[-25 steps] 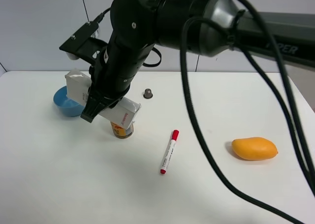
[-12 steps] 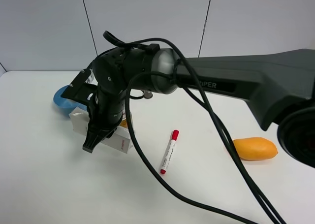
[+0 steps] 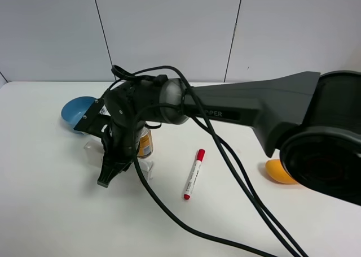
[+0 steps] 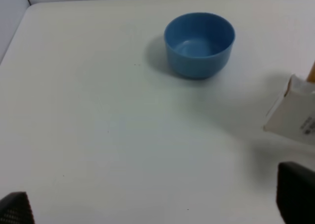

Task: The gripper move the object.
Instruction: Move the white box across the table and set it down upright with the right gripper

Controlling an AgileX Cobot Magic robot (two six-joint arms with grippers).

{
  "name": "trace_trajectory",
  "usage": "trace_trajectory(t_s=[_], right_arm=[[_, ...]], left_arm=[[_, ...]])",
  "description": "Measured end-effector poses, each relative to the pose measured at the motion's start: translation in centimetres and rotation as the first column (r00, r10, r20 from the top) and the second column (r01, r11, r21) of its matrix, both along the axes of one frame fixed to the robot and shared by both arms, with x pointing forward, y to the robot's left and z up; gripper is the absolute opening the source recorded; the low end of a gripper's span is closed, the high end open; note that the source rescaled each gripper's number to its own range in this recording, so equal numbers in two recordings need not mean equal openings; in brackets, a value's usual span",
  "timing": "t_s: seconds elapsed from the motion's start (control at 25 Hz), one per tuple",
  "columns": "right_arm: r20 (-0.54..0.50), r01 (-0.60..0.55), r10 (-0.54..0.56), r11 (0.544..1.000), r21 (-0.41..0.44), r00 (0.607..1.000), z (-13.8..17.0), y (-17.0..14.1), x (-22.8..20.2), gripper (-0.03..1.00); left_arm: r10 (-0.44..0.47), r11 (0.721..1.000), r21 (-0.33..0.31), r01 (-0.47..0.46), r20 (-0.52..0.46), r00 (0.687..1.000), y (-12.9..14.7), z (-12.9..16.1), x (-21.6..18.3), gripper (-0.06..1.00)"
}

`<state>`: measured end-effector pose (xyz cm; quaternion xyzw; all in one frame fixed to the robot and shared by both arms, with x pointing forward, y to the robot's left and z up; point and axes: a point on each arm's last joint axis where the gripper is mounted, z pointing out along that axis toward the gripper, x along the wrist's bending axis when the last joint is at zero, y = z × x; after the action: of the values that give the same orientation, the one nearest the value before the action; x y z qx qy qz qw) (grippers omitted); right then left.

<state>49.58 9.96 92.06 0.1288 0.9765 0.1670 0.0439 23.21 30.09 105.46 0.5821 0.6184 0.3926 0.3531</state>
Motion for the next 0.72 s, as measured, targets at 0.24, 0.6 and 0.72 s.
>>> trace_trajectory(t_s=[0.24, 0.6, 0.72], right_arm=[[-0.005, -0.016, 0.016, 1.0, -0.01, 1.0, -1.13, 0.55, -0.58, 0.01], [0.022, -0.022, 0.022, 1.0, 0.001, 1.0, -1.11, 0.67, -0.36, 0.01], [0.025, -0.023, 0.023, 1.0, 0.0, 0.999, -1.11, 0.66, -0.34, 0.01]], left_arm=[[0.0, 1.0, 0.0, 0.0, 0.0, 1.0, 0.0, 0.0, 0.0, 1.0], [0.0, 1.0, 0.0, 0.0, 0.0, 1.0, 0.0, 0.0, 0.0, 1.0], [0.0, 1.0, 0.0, 0.0, 0.0, 1.0, 0.0, 0.0, 0.0, 1.0]])
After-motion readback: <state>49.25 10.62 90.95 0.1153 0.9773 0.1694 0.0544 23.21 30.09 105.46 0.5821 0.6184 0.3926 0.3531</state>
